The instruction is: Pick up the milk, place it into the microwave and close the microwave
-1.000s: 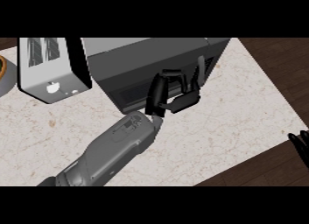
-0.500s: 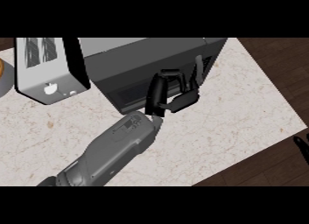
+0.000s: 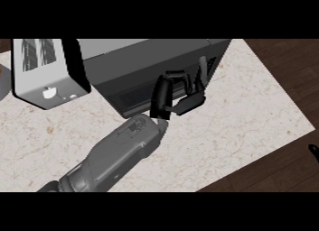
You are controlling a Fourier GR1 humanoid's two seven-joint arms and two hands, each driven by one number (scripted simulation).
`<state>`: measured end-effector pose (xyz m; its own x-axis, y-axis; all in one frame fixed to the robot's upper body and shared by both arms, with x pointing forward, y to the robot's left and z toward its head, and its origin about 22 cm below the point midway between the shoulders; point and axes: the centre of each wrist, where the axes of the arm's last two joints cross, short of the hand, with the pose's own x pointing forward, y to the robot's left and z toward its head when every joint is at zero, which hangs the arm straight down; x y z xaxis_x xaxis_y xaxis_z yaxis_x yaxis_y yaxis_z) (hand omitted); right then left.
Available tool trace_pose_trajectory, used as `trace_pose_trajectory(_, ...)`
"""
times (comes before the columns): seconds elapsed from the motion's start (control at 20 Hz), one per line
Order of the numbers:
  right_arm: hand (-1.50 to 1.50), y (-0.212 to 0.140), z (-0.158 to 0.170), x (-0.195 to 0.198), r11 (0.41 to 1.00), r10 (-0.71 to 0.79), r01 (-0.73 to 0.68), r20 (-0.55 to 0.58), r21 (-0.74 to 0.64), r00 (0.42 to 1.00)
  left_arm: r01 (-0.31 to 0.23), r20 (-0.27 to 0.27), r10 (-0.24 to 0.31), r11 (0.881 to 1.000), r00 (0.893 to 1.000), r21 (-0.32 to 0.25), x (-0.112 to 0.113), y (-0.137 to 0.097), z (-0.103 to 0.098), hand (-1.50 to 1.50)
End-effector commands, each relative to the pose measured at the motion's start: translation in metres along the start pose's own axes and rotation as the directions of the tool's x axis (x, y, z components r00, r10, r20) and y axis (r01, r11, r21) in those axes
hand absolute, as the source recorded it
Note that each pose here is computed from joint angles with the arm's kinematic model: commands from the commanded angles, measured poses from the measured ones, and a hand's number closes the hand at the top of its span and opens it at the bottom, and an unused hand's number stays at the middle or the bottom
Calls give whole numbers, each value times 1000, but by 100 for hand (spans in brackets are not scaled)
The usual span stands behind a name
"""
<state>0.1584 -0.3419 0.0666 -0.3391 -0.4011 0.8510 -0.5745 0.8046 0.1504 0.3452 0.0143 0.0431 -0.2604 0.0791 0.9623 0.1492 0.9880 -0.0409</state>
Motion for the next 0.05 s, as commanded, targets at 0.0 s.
trace_pose_trajectory(0.0,-150,0,0,2,1000,-21,20,19,24,1000,19,-5,-19,1000,1000,-8,4,4,-19,150)
